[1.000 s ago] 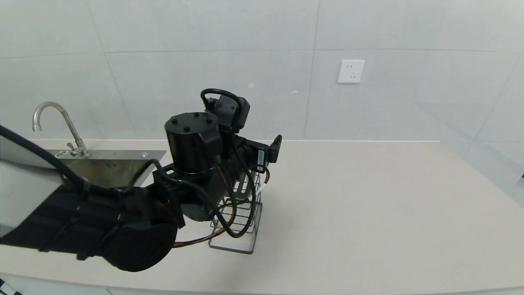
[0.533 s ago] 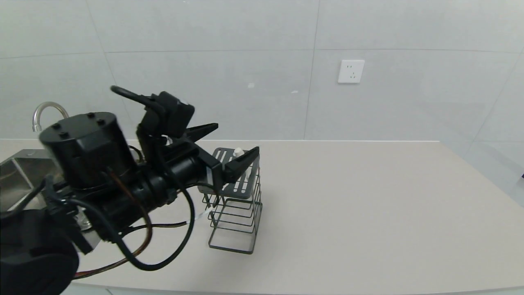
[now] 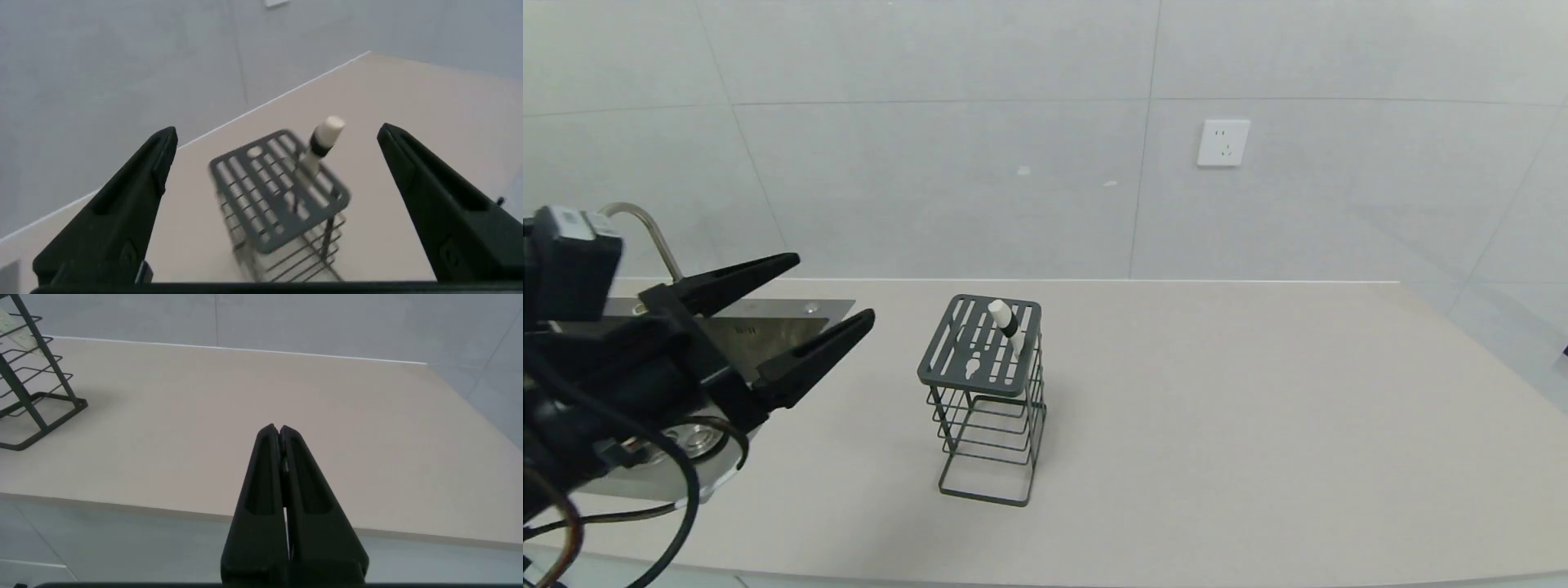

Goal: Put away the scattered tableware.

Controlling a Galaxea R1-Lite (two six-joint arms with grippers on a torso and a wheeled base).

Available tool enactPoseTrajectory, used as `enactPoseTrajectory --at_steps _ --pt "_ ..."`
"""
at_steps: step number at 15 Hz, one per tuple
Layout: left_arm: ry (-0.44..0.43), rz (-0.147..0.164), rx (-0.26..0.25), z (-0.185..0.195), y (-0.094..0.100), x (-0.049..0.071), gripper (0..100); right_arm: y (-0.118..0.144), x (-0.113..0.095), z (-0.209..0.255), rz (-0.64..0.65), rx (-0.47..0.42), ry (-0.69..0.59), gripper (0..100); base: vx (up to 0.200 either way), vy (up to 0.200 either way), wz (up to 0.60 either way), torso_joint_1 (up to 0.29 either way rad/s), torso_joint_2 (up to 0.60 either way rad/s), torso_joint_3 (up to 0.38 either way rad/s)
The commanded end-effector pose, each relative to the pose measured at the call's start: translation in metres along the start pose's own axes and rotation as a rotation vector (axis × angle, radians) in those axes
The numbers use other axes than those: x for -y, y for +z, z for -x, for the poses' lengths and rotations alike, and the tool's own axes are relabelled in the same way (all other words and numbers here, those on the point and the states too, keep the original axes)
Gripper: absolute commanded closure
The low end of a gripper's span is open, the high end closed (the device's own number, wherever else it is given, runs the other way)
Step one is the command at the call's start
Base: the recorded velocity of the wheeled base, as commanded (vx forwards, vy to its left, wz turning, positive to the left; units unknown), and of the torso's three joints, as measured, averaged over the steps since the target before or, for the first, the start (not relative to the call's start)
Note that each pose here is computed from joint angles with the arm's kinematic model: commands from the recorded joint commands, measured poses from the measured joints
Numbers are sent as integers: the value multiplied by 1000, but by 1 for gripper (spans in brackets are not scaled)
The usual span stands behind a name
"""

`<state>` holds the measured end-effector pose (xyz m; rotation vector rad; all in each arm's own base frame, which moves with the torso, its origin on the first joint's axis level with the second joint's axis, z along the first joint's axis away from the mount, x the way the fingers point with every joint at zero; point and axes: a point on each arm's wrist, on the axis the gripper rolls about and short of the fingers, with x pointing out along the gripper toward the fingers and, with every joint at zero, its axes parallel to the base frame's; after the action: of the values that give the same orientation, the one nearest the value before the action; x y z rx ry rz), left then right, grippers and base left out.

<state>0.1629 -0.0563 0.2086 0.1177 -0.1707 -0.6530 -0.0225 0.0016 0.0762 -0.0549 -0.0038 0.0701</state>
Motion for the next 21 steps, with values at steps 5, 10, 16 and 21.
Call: enactPoseTrajectory --at_steps 5,10,16,21 --pt "279 -155 241 121 12 33 0 0 0 0 2 -2 2 100 0 0 0 0 0 0" --pt "320 -102 189 180 -37 82 0 0 0 0 6 -2 5 100 0 0 0 0 0 0" --pt "614 42 -138 195 -92 87 0 0 0 0 2 -2 5 100 0 0 0 0 0 0" --pt "638 104 -178 195 -98 88 0 -1 0 0 -45 -8 -10 100 0 0 0 0 0 0"
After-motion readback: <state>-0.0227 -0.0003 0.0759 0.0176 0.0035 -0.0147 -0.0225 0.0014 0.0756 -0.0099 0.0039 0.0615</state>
